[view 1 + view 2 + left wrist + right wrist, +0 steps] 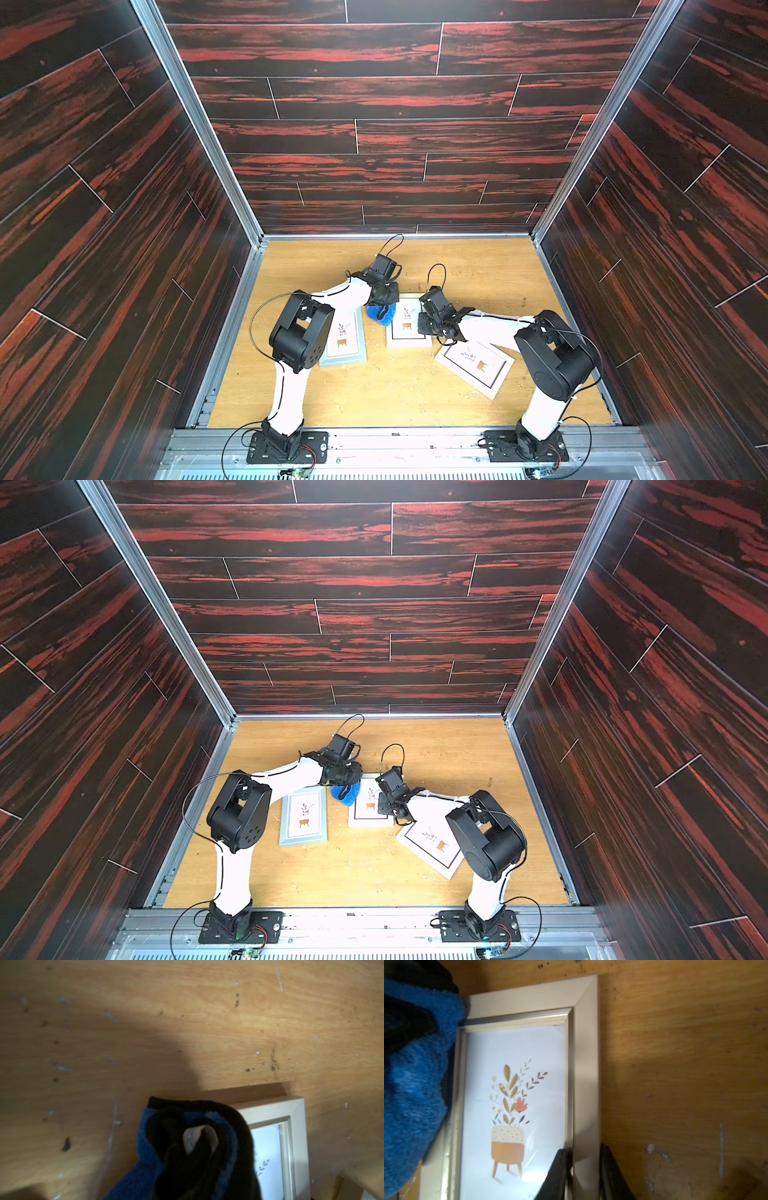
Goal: Wipe the picture frame with a cloth
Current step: Wipe the dirt from the picture frame.
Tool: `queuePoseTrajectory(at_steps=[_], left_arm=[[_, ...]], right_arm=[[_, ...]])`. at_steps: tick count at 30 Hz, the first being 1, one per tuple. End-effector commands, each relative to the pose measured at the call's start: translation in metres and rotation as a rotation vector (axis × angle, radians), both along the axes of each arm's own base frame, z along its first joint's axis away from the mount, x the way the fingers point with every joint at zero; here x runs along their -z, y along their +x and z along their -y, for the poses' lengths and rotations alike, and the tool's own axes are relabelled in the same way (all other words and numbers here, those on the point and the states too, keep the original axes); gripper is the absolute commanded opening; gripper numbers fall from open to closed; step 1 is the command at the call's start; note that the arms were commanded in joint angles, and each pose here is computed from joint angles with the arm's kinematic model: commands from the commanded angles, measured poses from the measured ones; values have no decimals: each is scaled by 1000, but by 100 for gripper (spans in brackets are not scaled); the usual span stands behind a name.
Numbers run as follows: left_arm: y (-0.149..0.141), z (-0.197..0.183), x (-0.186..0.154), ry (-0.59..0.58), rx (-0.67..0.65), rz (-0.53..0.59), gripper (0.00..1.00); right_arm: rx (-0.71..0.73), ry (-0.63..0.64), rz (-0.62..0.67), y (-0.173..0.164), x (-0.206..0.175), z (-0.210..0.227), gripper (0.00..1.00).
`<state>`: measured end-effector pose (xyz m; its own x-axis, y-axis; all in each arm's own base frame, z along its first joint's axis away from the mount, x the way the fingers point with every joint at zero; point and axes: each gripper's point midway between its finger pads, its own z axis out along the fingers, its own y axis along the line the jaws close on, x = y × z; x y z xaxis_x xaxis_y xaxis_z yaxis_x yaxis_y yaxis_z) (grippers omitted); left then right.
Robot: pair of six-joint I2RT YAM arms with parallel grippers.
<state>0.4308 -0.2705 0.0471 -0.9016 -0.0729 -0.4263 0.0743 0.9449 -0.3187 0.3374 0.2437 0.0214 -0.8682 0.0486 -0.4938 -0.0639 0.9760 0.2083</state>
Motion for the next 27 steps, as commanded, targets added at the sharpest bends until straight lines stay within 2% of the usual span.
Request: queuePoseTrajectory(at_steps=[1,3,5,7,12,14,16,20,22,27], left_arm=[[-79,-1,35,89,33,-166,0],[-97,-8,44,67,1,-212,0],[-96,-11,44,70,-10,-206,0],[-81,-11,38,79,-5,-179,0],[-14,-12,23,85,-24,-135,0],[-10,-18,26,114,-27,-162,0],[-22,-16,26,106,-17,-171,0],[-73,-11,31,69,2,-204,0],[-81,-10,32,48,-10,-222,0],[-22,-9,16,42,-36,-135,0]], right_arm=[[51,-87,-100,-20,32,23,6],[50,-85,-104,-22,33,24,5],[44,-89,-109,-24,33,24,5],[40,-93,-107,-25,32,25,5],[49,-103,-96,-22,27,27,5],[53,-98,-93,-20,26,26,5],[57,-92,-90,-20,25,25,5],[54,-92,-91,-20,25,25,5],[51,-96,-93,-21,24,26,5],[45,-92,-97,-22,25,25,5]])
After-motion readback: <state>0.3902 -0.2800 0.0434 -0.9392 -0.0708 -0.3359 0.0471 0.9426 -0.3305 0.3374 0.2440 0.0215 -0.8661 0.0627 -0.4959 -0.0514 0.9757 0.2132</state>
